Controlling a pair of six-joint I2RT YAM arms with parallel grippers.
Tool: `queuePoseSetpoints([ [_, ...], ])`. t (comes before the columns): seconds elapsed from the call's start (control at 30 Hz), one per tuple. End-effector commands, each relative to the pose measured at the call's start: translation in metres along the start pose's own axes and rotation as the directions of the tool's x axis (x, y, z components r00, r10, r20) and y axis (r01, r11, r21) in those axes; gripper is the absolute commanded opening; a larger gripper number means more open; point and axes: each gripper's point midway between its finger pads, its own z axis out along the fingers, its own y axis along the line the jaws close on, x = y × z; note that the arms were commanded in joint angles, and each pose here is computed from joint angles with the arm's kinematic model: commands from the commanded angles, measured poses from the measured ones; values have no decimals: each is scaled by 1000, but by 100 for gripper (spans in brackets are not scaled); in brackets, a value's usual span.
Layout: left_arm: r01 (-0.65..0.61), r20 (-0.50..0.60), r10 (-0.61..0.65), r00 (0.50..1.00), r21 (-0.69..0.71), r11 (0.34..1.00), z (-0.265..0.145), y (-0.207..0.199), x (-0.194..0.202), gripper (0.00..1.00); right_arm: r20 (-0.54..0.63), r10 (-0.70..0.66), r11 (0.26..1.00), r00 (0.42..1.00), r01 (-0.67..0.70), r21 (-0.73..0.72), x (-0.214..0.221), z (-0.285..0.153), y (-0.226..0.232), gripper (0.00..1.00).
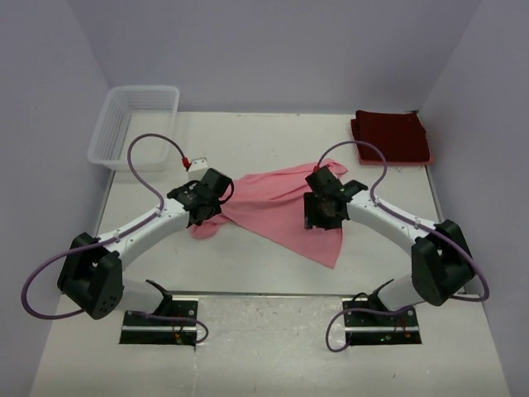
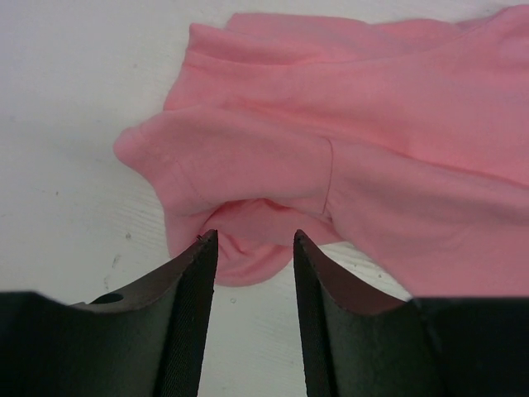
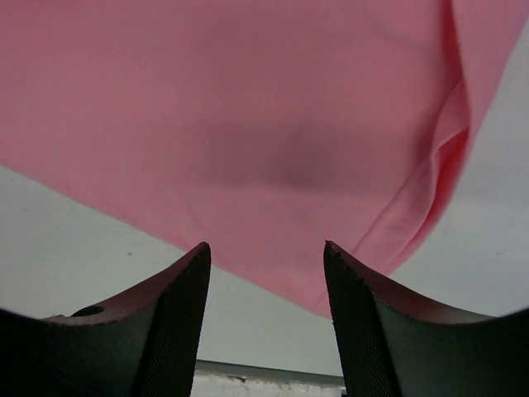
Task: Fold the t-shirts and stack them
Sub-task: Flatten out the tshirt
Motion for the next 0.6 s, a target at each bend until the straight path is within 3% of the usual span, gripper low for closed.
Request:
queuePoseSetpoints([
  [0.0,41,44,-44,998,83,996,-7,-20,-14,43,28,130,990,991,-128,-66,11,-5,13,58],
  [0.2,46,64,-55,996,126,991,-10,-27,-16,42,114,277,961,954,-278,-13,38,-17,-22,60],
  [0.57,-10,34,3,999,205,979,-5,-47,3,41,30,396,915,918,-397,64,92,8,-46,61],
])
